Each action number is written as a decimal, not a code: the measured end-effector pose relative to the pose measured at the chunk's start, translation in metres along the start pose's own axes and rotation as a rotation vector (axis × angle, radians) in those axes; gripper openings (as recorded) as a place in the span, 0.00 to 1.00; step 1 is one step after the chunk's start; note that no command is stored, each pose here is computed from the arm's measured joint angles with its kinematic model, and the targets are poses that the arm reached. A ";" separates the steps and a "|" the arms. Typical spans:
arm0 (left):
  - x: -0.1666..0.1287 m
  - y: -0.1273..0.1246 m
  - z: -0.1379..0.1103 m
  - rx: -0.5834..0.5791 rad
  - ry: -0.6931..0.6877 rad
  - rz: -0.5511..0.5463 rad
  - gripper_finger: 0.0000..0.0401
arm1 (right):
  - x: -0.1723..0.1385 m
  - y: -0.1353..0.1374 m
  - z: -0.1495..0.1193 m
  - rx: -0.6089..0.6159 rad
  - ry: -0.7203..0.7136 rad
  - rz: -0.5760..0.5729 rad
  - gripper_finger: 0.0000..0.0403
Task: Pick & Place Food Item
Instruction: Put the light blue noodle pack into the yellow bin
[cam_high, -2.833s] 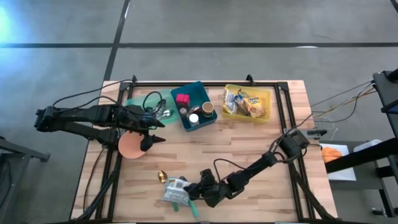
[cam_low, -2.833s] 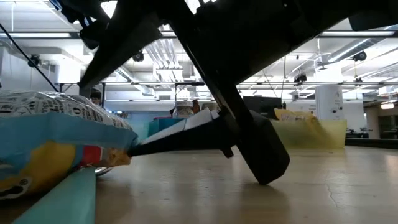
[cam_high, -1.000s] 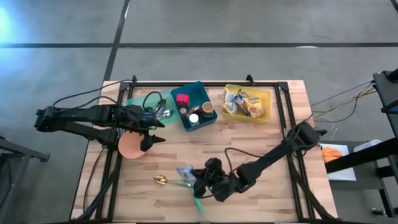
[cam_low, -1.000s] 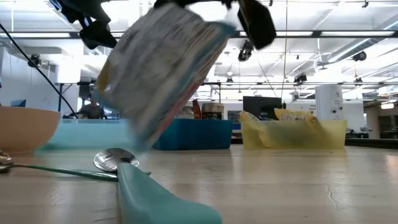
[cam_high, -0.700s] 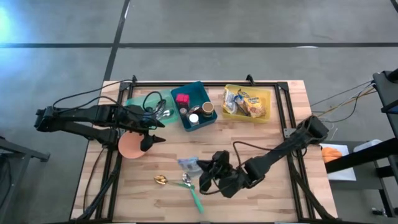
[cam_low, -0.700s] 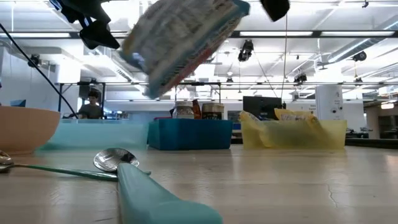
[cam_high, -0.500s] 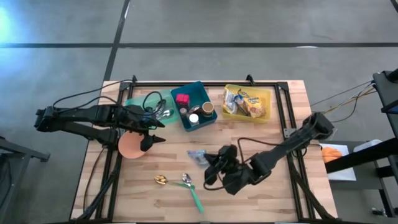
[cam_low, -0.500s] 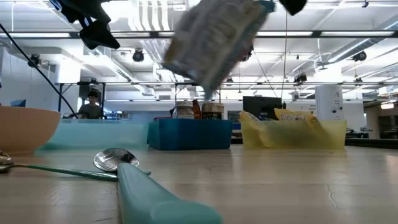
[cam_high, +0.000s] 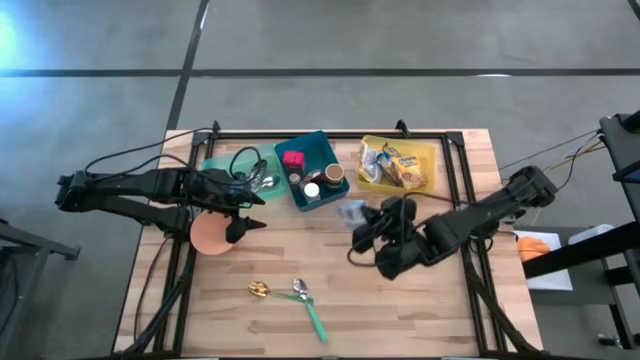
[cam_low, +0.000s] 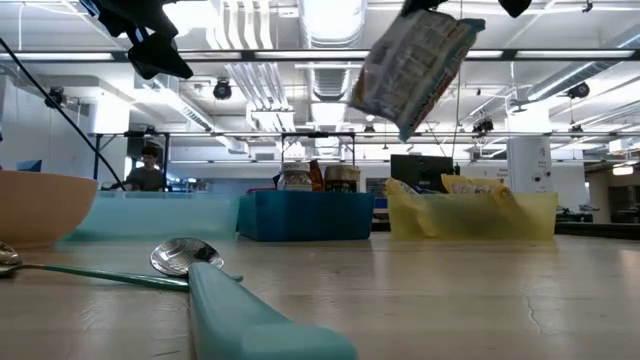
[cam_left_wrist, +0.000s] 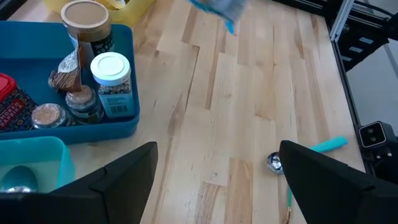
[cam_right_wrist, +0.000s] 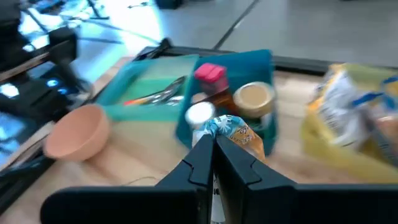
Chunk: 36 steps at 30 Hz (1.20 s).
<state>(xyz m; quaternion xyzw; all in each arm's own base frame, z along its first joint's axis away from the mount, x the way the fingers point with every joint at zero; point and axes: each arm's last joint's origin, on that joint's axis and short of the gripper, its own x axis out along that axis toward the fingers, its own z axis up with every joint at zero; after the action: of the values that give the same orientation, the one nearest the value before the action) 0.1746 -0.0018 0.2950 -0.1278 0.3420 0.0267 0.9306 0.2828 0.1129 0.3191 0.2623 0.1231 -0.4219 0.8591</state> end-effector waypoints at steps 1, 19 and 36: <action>0.000 0.000 0.000 0.000 0.000 0.000 0.85 | 0.000 -0.005 0.006 -0.002 -0.003 -0.017 0.03; 0.000 0.000 0.000 0.000 0.000 0.000 0.85 | 0.005 -0.075 0.084 0.051 -0.070 -0.251 0.03; 0.000 0.000 0.000 0.000 0.000 0.000 0.85 | 0.064 -0.144 0.100 0.010 0.073 -0.649 0.03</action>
<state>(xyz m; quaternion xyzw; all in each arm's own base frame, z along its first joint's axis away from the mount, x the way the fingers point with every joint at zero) 0.1746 -0.0018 0.2950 -0.1280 0.3420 0.0267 0.9305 0.2071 -0.0576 0.3244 0.2287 0.2290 -0.6647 0.6734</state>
